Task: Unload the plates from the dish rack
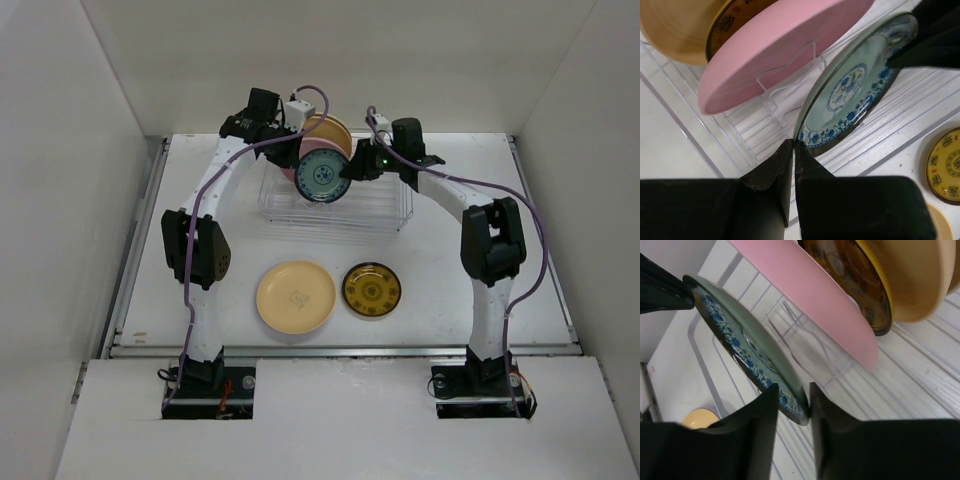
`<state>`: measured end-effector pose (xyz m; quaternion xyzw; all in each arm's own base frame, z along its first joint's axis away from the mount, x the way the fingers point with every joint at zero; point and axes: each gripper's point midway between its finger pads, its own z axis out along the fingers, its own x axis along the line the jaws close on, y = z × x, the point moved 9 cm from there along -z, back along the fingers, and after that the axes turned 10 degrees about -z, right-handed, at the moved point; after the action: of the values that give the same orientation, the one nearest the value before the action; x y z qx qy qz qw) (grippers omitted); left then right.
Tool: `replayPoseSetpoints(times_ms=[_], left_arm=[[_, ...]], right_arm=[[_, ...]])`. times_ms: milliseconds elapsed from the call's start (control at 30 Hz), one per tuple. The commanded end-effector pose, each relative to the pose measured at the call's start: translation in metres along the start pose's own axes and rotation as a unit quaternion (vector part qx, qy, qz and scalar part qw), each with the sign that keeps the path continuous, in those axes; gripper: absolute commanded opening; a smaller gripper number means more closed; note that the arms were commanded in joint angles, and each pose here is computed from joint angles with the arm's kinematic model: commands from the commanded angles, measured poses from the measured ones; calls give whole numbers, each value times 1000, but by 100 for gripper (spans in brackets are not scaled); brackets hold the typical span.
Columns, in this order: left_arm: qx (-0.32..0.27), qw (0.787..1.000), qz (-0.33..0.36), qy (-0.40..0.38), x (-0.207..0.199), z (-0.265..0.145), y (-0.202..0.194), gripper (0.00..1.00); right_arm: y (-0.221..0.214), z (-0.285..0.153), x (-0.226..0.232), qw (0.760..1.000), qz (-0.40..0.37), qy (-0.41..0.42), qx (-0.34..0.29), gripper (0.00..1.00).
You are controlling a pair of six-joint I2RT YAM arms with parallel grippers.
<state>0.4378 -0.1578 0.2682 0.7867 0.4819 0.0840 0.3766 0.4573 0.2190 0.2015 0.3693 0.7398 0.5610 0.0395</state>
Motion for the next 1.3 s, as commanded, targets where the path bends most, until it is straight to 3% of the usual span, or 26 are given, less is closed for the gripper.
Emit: replayPoseSetpoints(times_ms=[0, 33, 100, 200, 233, 267, 367, 400, 700, 867, 900, 1000, 1100, 1133, 1267], left_arm=[[-36, 999, 5, 0, -5, -20, 13, 0], [-36, 999, 1, 0, -6, -20, 13, 0], [-36, 999, -5, 0, -6, -20, 13, 0], [-38, 999, -4, 0, -9, -26, 16, 0], [-36, 999, 0, 0, -10, -32, 18, 9], [-39, 999, 1, -5, -13, -39, 19, 38], [-57, 998, 9, 2, -21, -63, 27, 76], [-57, 998, 4, 12, -21, -66, 28, 100], [-119, 979, -95, 134, -12, -125, 44, 100], [-119, 962, -121, 214, 5, -135, 35, 100], [-111, 962, -109, 226, 7, -136, 32, 100], [-79, 955, -99, 270, 21, -124, 19, 100], [-49, 960, -74, 267, 25, -113, 7, 100], [-48, 960, -68, 267, 26, -113, 5, 100], [-43, 965, -36, 256, 23, -109, 0, 100]], right_arm=[[29, 0, 15, 997, -30, 59, -43, 33], [29, 0, 15, 997, -30, 59, -43, 17], [32, -2, 17, 997, -33, 60, -46, 4], [28, -5, 18, 997, -27, 54, -40, 0], [33, -9, 21, 997, -31, 54, -45, 0], [38, -12, 24, 997, -35, 55, -50, 0], [41, -20, 26, 996, -36, 60, -51, 0], [43, -22, 27, 996, -35, 60, -50, 0], [87, -69, 61, 997, -15, 3, -77, 0], [72, -106, 86, 999, 39, -17, -14, 0], [44, -112, 90, 996, 79, -15, 51, 0], [1, -136, 103, 985, 120, -23, 121, 0], [-62, -163, 112, 964, 162, -37, 208, 0], [-90, -170, 114, 947, 189, -46, 255, 0], [-127, -183, 120, 930, 226, -76, 281, 0]])
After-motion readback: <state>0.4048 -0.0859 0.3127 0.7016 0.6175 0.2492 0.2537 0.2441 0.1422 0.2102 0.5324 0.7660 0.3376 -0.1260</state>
